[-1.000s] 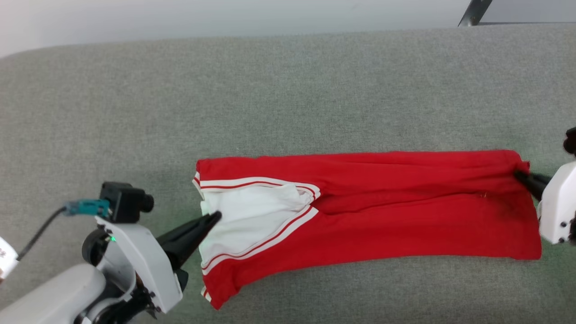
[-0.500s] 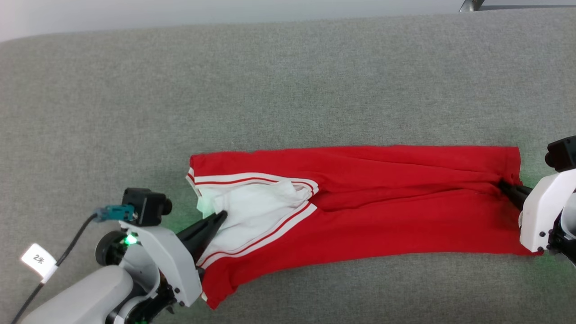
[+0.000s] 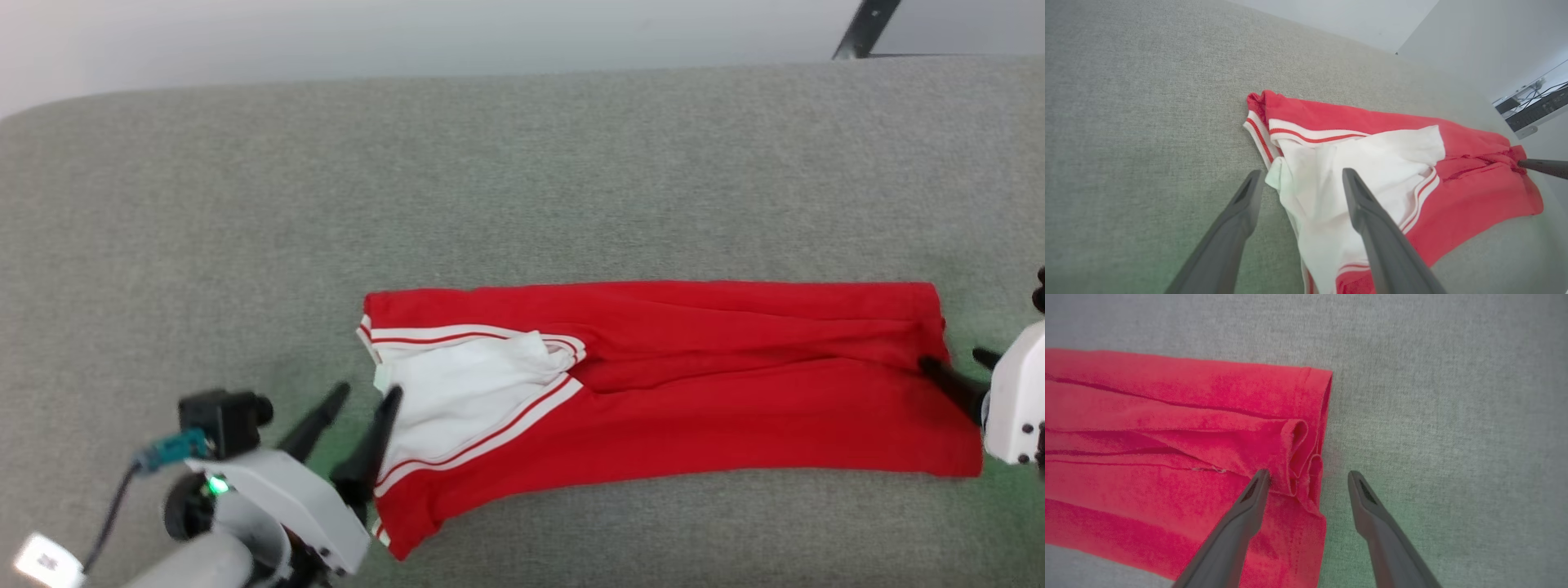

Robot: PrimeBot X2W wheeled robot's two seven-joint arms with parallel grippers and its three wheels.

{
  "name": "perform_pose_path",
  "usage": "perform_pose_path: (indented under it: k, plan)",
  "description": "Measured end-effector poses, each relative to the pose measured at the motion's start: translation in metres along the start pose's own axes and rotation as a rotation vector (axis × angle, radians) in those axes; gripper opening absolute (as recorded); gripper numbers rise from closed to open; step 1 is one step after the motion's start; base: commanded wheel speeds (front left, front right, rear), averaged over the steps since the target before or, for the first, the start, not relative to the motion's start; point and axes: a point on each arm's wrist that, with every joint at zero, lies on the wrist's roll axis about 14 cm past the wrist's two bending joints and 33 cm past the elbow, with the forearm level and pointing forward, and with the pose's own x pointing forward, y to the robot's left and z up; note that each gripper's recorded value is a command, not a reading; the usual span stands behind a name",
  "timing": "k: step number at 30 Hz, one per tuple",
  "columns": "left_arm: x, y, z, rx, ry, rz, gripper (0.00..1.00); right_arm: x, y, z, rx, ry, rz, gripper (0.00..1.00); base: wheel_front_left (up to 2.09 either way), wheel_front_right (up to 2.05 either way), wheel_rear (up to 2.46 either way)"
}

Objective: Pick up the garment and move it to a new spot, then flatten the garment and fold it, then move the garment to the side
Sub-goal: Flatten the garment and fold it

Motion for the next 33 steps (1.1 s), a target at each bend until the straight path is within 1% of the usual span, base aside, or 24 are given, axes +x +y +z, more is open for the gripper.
perform_pose_path:
  k: [5,8,11,13,16,21,25,29,31,32,33]
  plan:
    - [-0.014,0.002,-0.014,-0.093,-0.016,0.052,1.00,0.003,0.004,-0.023,0.032,0.113,0.023,1.00,0.00,0.00,0.00]
    - [-0.021,0.005,-0.020,-0.107,-0.030,0.090,1.00,0.006,0.003,-0.023,0.047,0.132,0.020,1.00,0.00,0.00,0.00]
    - [-0.025,0.009,-0.014,-0.110,-0.092,0.127,1.00,0.011,0.003,-0.025,0.055,0.162,0.018,1.00,0.00,0.00,0.00]
    - [-0.030,0.014,-0.013,-0.089,-0.123,0.157,1.00,0.014,0.003,-0.025,0.060,0.182,0.015,1.00,0.00,0.00,0.00]
    - [-0.038,0.023,-0.010,-0.011,-0.165,0.212,1.00,0.019,0.004,-0.023,0.062,0.215,0.014,1.00,0.00,0.00,0.00]
    - [-0.050,0.028,-0.003,0.069,-0.239,0.263,1.00,0.024,0.007,-0.024,0.049,0.275,0.003,1.00,0.00,0.00,0.00]
    - [-0.060,0.030,0.015,0.136,-0.317,0.289,1.00,0.025,0.010,-0.024,0.029,0.313,-0.006,1.00,0.00,0.00,0.00]
    - [-0.069,0.029,0.021,0.182,-0.358,0.303,1.00,0.025,0.013,-0.025,0.008,0.341,-0.008,1.00,0.00,0.00,0.00]
    - [-0.070,0.029,0.021,0.179,-0.367,0.307,1.00,0.026,0.015,-0.027,-0.007,0.356,-0.011,1.00,0.00,0.00,0.00]
    - [-0.070,0.028,0.020,0.189,-0.368,0.304,1.00,0.026,0.016,-0.027,-0.009,0.359,-0.010,0.93,0.00,0.00,0.00]
    - [-0.069,0.028,0.021,0.192,-0.373,0.305,1.00,0.026,0.016,-0.028,-0.013,0.363,-0.011,0.76,0.00,0.00,0.00]
